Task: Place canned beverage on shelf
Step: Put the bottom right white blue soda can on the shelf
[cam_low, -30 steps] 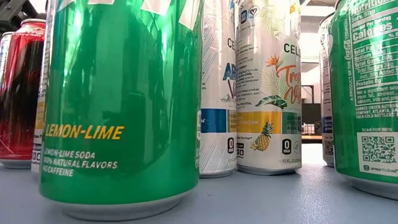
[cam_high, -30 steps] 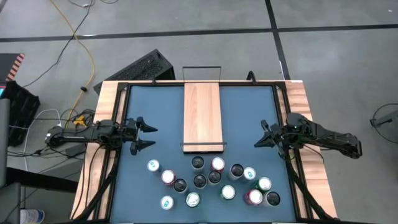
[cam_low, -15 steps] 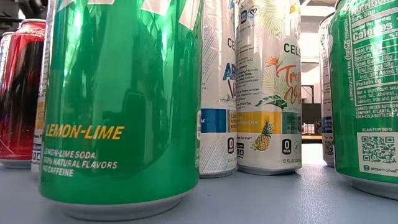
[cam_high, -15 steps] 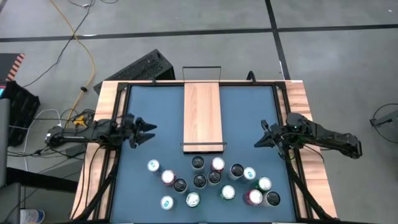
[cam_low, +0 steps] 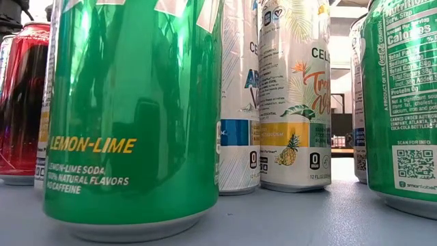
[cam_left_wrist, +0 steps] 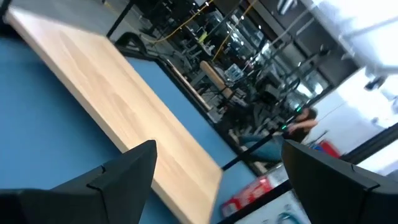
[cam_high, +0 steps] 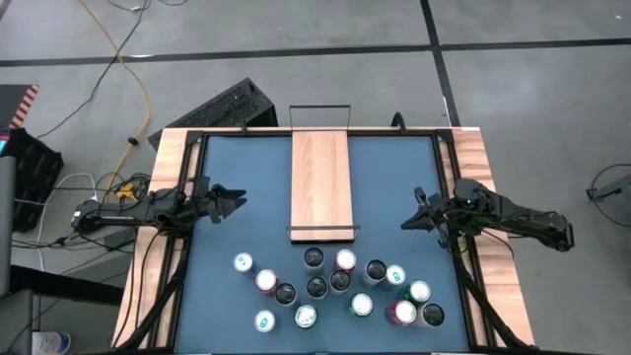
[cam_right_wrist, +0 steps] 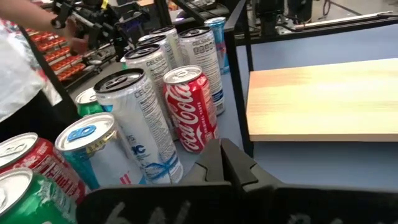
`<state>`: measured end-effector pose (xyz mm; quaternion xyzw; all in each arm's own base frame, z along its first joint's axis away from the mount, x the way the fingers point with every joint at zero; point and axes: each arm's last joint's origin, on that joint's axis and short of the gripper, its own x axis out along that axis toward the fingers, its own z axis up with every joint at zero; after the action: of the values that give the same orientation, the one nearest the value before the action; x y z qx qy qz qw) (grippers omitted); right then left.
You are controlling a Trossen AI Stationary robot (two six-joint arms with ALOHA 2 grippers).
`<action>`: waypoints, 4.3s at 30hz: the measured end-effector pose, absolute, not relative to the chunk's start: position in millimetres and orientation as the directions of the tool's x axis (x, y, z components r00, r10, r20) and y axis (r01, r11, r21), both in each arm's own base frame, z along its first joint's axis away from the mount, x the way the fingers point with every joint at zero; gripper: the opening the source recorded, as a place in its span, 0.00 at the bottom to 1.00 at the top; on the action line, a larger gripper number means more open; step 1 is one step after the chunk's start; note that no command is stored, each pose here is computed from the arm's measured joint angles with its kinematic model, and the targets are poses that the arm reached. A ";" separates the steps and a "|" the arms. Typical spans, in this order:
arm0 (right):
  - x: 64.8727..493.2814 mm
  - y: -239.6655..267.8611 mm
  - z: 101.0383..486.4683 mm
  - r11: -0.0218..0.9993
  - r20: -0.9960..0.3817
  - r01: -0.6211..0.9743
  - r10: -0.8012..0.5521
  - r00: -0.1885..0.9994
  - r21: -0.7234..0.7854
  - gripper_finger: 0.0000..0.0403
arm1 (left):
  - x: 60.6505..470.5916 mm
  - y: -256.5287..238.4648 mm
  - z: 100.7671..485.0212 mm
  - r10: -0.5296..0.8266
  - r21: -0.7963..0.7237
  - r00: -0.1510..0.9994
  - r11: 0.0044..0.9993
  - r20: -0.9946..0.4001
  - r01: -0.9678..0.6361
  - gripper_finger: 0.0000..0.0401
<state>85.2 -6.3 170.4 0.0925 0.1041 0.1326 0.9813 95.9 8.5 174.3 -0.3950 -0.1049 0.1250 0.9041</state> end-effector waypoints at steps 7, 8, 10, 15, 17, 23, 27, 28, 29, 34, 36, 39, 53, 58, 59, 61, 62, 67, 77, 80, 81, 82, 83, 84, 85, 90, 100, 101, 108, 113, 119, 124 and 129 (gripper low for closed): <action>87.2 -7.3 180.5 0.789 -0.081 -0.159 0.255 0.963 0.594 0.00 | 95.9 8.6 174.3 0.311 -0.858 0.946 0.506 0.091 -0.084 0.83; 87.6 -8.0 182.0 0.777 -0.067 -0.145 0.234 0.970 0.613 0.00 | 95.9 8.6 174.3 0.311 -0.873 0.946 0.481 0.091 -0.074 0.83; 87.8 -9.0 183.3 0.752 -0.057 -0.115 0.199 0.978 0.649 0.00 | 95.9 8.6 174.2 0.311 -0.888 0.946 0.455 0.090 -0.065 0.83; 88.2 -11.1 182.9 0.748 -0.063 -0.054 0.128 0.990 0.662 0.00 | 95.7 9.1 174.1 0.329 -0.905 0.940 0.421 0.089 -0.062 0.83; 88.4 -12.6 183.0 0.750 -0.063 -0.016 0.077 0.995 0.661 0.00 | 95.7 9.5 173.4 0.341 -0.906 0.937 0.416 0.081 -0.073 0.83; 88.4 -14.6 183.1 0.726 -0.064 0.039 0.007 0.998 0.686 0.00 | 95.7 9.5 172.6 0.343 -0.902 0.936 0.423 0.073 -0.084 0.83; 88.4 -15.1 183.4 0.675 -0.063 0.053 -0.010 0.998 0.736 0.00 | 95.7 9.6 172.6 0.346 -0.902 0.935 0.423 0.074 -0.085 0.83; 88.4 -15.1 183.6 0.658 -0.061 0.052 -0.010 0.998 0.752 0.00 | 95.7 9.7 172.6 0.349 -0.903 0.934 0.420 0.073 -0.086 0.83; 88.4 -15.1 183.9 0.635 -0.058 0.051 -0.010 0.998 0.771 0.00 | 95.6 9.8 172.6 0.351 -0.903 0.933 0.420 0.074 -0.087 0.83; 88.4 -15.4 188.4 0.557 -0.015 0.023 -0.019 1.000 0.830 0.00 | 95.3 10.5 172.7 0.377 -0.890 0.923 0.443 0.074 -0.110 0.83; 88.3 -16.1 189.6 0.563 -0.004 0.028 -0.044 0.999 0.826 0.00 | 95.1 10.9 172.9 0.392 -0.885 0.917 0.450 0.075 -0.120 0.83; 88.3 -16.6 192.7 0.545 0.027 0.010 -0.060 0.998 0.838 0.00 | 95.0 11.3 173.0 0.403 -0.886 0.912 0.448 0.076 -0.124 0.83; 87.9 -16.5 198.7 0.509 0.089 -0.046 -0.061 0.994 0.860 0.00 | 94.8 11.8 173.0 0.422 -0.886 0.903 0.444 0.075 -0.134 0.83; 87.9 -16.5 198.6 0.509 0.088 -0.045 -0.061 0.994 0.859 0.00 | 94.8 11.8 173.0 0.423 -0.886 0.903 0.444 0.075 -0.134 0.83; 87.9 -16.5 198.6 0.509 0.088 -0.045 -0.061 0.994 0.860 0.00 | 94.8 11.8 173.0 0.423 -0.886 0.903 0.444 0.075 -0.134 0.83; 87.9 -16.5 198.3 0.509 0.085 -0.042 -0.061 0.995 0.860 0.00 | 94.8 11.8 173.0 0.423 -0.886 0.903 0.444 0.075 -0.134 0.83; 88.0 -16.6 197.7 0.515 0.079 -0.036 -0.062 0.995 0.856 0.00 | 94.8 11.8 173.1 0.423 -0.886 0.903 0.444 0.076 -0.133 0.83; 88.2 -16.6 194.8 0.559 0.049 -0.005 -0.063 0.997 0.829 0.00 | 94.8 11.8 173.1 0.422 -0.886 0.903 0.444 0.075 -0.134 0.83; 88.0 -18.3 195.4 0.629 0.055 0.032 -0.118 0.991 0.777 0.00 | 94.8 11.8 173.0 0.422 -0.886 0.903 0.444 0.075 -0.134 0.83; 88.1 -18.1 194.9 0.616 0.050 0.033 -0.116 0.992 0.787 0.00 | 94.8 11.8 173.0 0.422 -0.886 0.903 0.443 0.076 -0.133 0.83; 88.1 -18.0 195.0 0.615 0.051 0.031 -0.115 0.992 0.788 0.00 | 94.8 11.8 173.1 0.422 -0.887 0.903 0.442 0.075 -0.133 0.83; 88.1 -17.9 195.4 0.616 0.055 0.025 -0.111 0.992 0.788 0.00 | 94.8 11.8 173.0 0.422 -0.888 0.903 0.440 0.075 -0.132 0.83; 88.1 -17.7 196.5 0.618 0.066 0.011 -0.102 0.993 0.786 0.00 | 94.8 11.8 173.0 0.422 -0.888 0.903 0.440 0.075 -0.132 0.83; 88.0 -17.3 198.4 0.623 0.085 -0.011 -0.089 0.992 0.782 0.00 | 94.8 11.8 173.0 0.422 -0.888 0.903 0.440 0.075 -0.132 0.83; 87.7 -16.8 201.0 0.633 0.113 -0.040 -0.075 0.991 0.773 0.00 | 94.8 11.8 173.0 0.422 -0.888 0.903 0.440 0.075 -0.132 0.83; 84.2 -14.7 217.8 0.702 0.259 -0.166 -0.027 0.966 0.693 0.00 | 94.8 11.8 173.0 0.423 -0.889 0.903 0.439 0.075 -0.131 0.83; 69.2 -12.1 254.0 0.830 0.310 -0.124 -0.061 0.949 0.544 0.07 | 94.6 10.4 180.1 0.373 -0.911 0.916 0.412 0.146 -0.023 0.83; 67.4 -12.0 257.9 0.843 0.313 -0.110 -0.072 0.947 0.527 0.09 | 94.2 10.1 183.3 0.362 -0.905 0.915 0.425 0.178 0.008 0.83; 65.0 -13.1 276.0 0.875 0.309 -0.036 -0.131 0.942 0.482 0.33 | 80.9 10.0 226.4 0.358 -0.796 0.843 0.591 0.402 0.129 0.83; 69.2 -14.2 288.5 0.871 0.287 -0.027 -0.132 0.949 0.490 0.46 | 64.6 10.3 271.0 0.364 -0.722 0.793 0.680 0.488 0.132 0.83; 73.6 -14.8 313.5 0.873 0.111 0.058 -0.127 0.986 0.485 0.48 | 64.3 8.6 328.8 0.304 -0.644 0.857 0.764 0.415 0.041 0.83; 77.5 -14.4 337.1 0.876 -0.151 0.147 -0.086 0.985 0.459 0.46 | 93.4 6.7 366.2 0.247 -0.568 0.957 0.814 0.153 -0.119 0.83; 80.5 -10.3 358.4 0.876 -0.375 0.191 -0.013 0.927 0.443 0.45 | 127.7 6.2 388.1 0.235 -0.498 0.963 0.824 -0.131 -0.269 0.83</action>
<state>80.5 -10.3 358.4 0.2430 0.1832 -0.0538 0.9510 127.7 6.2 388.1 -0.2655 0.0320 0.1319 0.9545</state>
